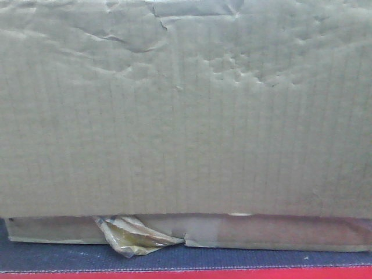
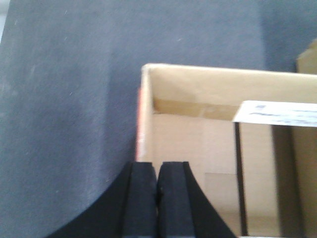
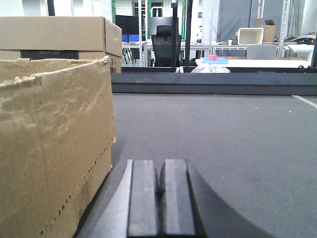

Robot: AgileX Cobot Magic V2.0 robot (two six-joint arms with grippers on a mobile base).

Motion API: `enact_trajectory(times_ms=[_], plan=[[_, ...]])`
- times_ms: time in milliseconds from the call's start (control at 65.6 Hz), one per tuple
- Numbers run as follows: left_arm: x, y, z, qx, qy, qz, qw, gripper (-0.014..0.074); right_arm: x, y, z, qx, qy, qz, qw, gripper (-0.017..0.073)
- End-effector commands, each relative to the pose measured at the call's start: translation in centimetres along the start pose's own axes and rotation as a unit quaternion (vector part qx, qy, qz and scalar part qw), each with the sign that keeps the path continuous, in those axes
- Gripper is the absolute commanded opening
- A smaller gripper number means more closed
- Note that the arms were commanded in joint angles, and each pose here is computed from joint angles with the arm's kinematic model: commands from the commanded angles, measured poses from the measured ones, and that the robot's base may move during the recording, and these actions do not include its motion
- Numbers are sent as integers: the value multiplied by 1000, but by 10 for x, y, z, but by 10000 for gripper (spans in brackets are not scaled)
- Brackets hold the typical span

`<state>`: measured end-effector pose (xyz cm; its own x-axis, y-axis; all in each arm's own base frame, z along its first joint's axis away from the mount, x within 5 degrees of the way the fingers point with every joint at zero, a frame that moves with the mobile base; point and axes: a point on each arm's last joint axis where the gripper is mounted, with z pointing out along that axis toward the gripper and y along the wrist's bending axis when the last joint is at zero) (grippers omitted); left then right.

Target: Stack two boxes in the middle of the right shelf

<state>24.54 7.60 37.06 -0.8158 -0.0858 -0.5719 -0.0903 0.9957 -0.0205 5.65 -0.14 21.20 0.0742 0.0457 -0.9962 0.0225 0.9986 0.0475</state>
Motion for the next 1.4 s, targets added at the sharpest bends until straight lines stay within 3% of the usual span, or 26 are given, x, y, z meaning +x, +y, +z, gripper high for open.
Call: enact_trajectory(times_ms=[0,122,213,396,671,747,838,914,1067,1158,1295,1387], plan=[[-2,2,5,4,5,-1,1000,136,-2,0,0,1,-12,0,1000,-162],[-4,5,21,6,25,-1,1000,361,-2,0,0,1,-12,0,1000,-162],[-6,5,36,15,44,32,998,398,-2,0,0,1,-12,0,1000,-162],[-5,10,67,11,90,54,994,276,-2,0,0,1,-12,0,1000,-162],[-5,9,86,42,111,33,992,204,-2,0,0,1,-12,0,1000,-162],[-5,8,85,42,112,33,992,97,-2,0,0,1,-12,0,1000,-162],[-7,8,82,44,110,27,993,-116,-2,0,0,1,-12,0,1000,-162],[-11,7,78,44,105,21,993,-111,-2,0,0,1,-12,0,1000,-162],[-33,8,50,26,49,3,998,-111,-2,0,0,1,-12,0,1000,-162],[-53,11,21,-9,-6,-13,1000,-111,-2,0,0,1,-12,0,1000,-162],[-79,12,-30,-41,-95,-53,993,-111,-2,0,0,1,-12,0,1000,-162],[-95,2,-63,-34,-145,-56,987,-111,-2,0,0,1,-12,0,1000,-162]])
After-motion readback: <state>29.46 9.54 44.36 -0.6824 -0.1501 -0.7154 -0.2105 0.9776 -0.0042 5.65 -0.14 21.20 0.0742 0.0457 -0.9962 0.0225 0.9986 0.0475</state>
